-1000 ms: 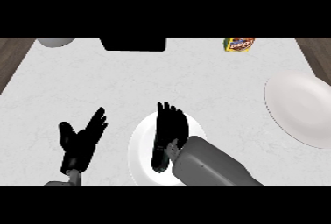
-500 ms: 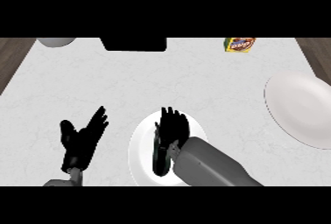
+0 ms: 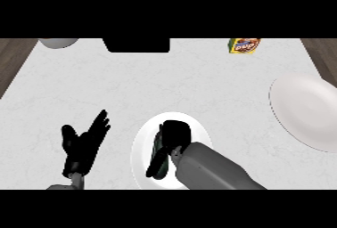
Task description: Pick the eggplant from the plate and place it in the plate
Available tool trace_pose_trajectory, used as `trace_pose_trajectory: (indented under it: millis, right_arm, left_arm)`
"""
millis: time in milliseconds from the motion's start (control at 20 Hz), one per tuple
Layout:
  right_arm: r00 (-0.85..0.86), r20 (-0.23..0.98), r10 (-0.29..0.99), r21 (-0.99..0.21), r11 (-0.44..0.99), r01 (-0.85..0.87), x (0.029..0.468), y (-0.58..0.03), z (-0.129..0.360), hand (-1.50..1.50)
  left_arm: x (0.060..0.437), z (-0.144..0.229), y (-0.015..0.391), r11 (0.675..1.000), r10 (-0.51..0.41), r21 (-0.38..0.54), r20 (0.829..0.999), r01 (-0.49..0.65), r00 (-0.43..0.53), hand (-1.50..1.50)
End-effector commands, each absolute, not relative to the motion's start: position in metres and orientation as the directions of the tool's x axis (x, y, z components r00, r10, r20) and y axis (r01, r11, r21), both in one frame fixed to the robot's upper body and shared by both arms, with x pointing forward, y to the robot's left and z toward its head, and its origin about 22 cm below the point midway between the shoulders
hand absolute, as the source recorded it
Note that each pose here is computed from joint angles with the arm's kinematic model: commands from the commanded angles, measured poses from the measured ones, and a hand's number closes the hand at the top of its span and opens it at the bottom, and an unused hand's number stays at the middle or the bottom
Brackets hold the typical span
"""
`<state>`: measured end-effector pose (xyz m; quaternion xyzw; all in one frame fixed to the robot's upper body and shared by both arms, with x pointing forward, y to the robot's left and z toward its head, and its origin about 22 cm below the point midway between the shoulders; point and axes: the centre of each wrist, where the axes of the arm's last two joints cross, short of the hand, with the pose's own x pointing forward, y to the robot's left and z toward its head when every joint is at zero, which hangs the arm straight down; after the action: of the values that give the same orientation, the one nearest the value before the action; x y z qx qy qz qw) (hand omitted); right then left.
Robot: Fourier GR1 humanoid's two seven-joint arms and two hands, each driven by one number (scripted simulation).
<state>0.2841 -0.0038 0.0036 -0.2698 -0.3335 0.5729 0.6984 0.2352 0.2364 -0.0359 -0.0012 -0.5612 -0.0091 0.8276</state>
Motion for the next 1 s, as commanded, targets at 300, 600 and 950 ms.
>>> trace_pose_trajectory:
  millis: [300, 600, 950]
  right_arm:
    - [0.057, 0.097, 0.994, -0.843, 0.113, -0.526, 0.284, 0.002, 0.004, 1.5]
    - [-0.006, 0.311, 0.95, -0.926, 0.301, -0.228, 0.245, -0.044, -0.005, 1.5]
    - [-0.099, 0.466, 0.879, -0.857, 0.477, 0.196, 0.231, -0.086, 0.019, 1.5]
  left_arm:
    - [0.224, -0.025, 0.245, 1.0, -0.029, 0.031, 0.928, 0.0, 0.372, 0.0]
    - [0.221, -0.046, 0.254, 0.999, 0.006, 0.013, 0.919, -0.046, 0.393, 0.0]
    - [0.214, -0.039, 0.258, 0.998, 0.001, 0.025, 0.921, -0.062, 0.391, 0.0]
